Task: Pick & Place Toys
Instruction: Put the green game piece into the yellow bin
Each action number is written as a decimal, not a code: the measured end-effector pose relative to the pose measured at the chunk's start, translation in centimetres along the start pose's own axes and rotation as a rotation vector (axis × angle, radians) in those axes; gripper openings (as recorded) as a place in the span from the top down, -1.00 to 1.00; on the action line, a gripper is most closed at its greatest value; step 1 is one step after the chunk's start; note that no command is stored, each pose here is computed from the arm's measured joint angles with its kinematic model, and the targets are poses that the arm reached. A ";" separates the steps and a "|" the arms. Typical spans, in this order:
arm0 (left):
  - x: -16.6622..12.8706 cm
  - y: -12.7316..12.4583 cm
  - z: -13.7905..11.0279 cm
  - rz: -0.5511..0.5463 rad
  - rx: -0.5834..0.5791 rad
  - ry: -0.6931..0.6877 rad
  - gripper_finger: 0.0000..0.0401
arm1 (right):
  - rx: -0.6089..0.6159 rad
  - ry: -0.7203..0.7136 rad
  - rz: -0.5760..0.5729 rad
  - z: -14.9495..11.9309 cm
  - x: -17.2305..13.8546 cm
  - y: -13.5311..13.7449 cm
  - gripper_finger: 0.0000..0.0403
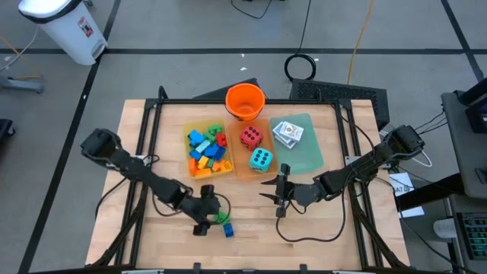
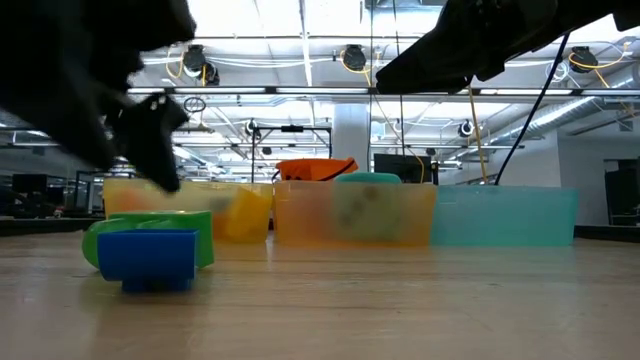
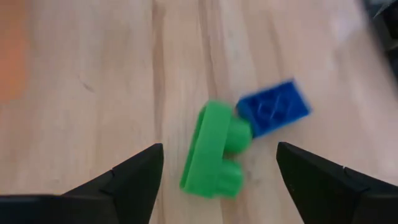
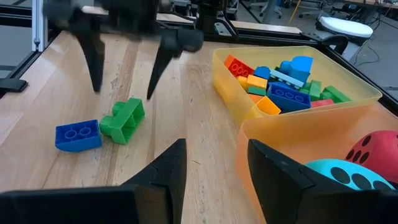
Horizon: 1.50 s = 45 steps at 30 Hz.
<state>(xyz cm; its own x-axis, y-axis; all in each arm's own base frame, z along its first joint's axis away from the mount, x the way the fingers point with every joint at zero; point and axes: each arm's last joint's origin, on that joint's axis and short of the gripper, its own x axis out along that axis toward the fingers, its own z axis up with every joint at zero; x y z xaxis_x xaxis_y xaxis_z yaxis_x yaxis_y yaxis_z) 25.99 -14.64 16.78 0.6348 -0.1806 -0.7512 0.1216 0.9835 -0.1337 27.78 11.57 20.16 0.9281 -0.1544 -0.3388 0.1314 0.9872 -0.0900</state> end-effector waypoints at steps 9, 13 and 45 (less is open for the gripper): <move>3.4 0.3 -2.1 0.046 0.041 0.128 -0.33 | 0.000 0.000 0.000 0.0 0.0 0.0 0.31; 3.8 0.7 -2.1 0.055 0.039 0.134 -0.27 | 0.000 0.000 0.000 0.0 0.0 0.0 0.31; 4.1 1.7 -0.5 0.042 0.092 0.015 -0.43 | -0.006 0.003 0.000 0.0 0.0 0.0 0.31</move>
<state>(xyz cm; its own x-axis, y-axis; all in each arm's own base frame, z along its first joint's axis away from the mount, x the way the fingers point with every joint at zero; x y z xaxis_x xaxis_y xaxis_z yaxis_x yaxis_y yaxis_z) 28.41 -13.73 13.12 0.6291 -0.1384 -0.7649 0.1648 0.9854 -0.0428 27.77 11.56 20.13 0.9268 -0.1550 -0.3420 0.1298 0.9869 -0.0957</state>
